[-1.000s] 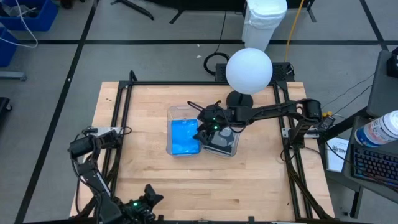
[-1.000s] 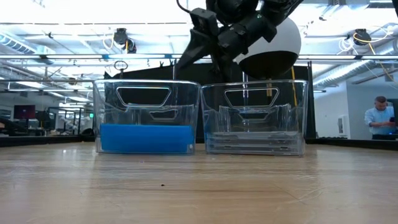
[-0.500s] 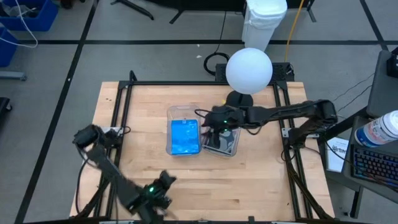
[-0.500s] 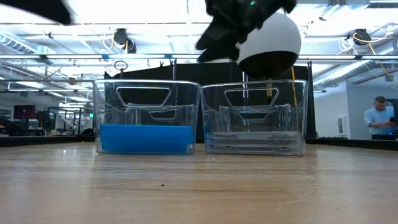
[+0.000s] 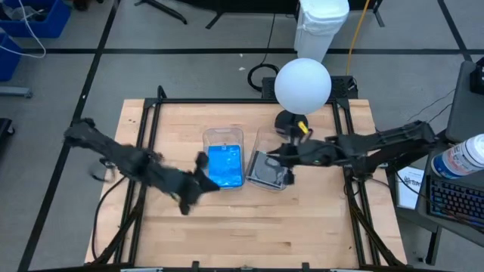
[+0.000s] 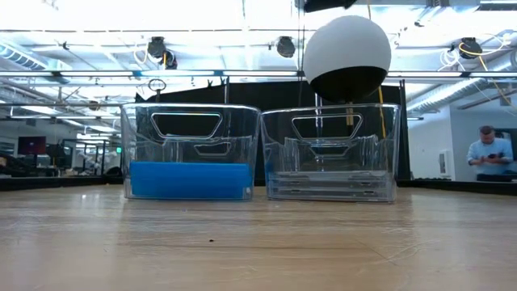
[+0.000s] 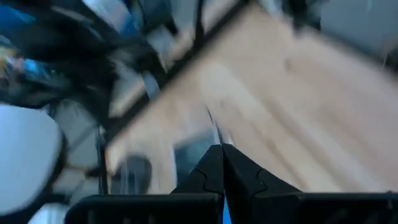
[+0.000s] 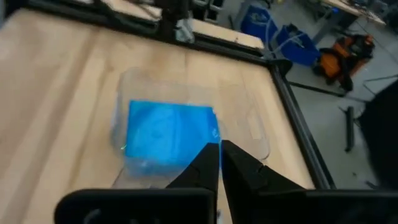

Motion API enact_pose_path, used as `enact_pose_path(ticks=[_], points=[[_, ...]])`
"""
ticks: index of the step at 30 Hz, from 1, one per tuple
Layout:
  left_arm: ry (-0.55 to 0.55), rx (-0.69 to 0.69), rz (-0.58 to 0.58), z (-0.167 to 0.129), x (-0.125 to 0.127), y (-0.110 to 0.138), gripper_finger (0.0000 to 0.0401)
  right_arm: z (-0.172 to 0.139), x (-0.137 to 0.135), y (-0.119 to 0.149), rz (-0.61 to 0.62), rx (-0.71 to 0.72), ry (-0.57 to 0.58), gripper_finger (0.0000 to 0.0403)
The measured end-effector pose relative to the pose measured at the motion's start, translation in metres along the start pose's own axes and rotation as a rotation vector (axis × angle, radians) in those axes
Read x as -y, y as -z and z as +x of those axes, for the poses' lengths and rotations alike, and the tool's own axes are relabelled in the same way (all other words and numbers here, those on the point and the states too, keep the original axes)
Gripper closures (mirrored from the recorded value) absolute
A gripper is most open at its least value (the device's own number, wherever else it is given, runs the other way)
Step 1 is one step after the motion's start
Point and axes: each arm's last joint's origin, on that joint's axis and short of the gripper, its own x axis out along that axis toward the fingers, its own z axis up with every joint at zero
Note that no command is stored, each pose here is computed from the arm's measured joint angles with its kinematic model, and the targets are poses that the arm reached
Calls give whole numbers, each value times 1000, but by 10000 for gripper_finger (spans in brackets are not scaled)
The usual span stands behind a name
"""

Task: Pick & place jewel cases by type
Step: Return to Home Position

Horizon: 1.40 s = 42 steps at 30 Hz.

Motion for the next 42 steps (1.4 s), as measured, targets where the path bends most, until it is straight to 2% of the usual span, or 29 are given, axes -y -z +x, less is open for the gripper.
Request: enact_pose_path(ticks=[4,6,11,14,18,22,25,28,30,33,37,42], points=[[-71,202,-67,-44,-25,18,398,-23,-2,20,22,54,-27,402],[-124,277,-140,-64,-32,33,398,-36,-1,31,60,115,-31,401],[-222,382,-341,-89,-25,85,399,-54,0,76,201,307,-35,402],[-262,463,-428,-86,-14,114,399,-52,1,105,277,414,-12,402],[-221,585,-501,-69,-2,141,399,-49,1,131,353,505,-48,402],[-161,597,-431,-62,19,163,399,-50,-5,148,397,526,-99,402],[-209,664,-457,-73,28,177,400,-53,-8,156,401,532,-126,402],[-152,729,-471,-75,40,192,400,-55,-10,167,352,538,-119,402],[-117,733,-474,-70,49,202,400,-55,-10,175,310,556,-105,403],[-135,713,-520,-60,60,217,400,-56,-8,188,321,614,-84,403],[-149,658,-532,-43,72,234,400,-55,-8,205,314,688,-149,403],[-211,607,-631,-26,78,255,400,-62,1,204,391,777,-107,403]])
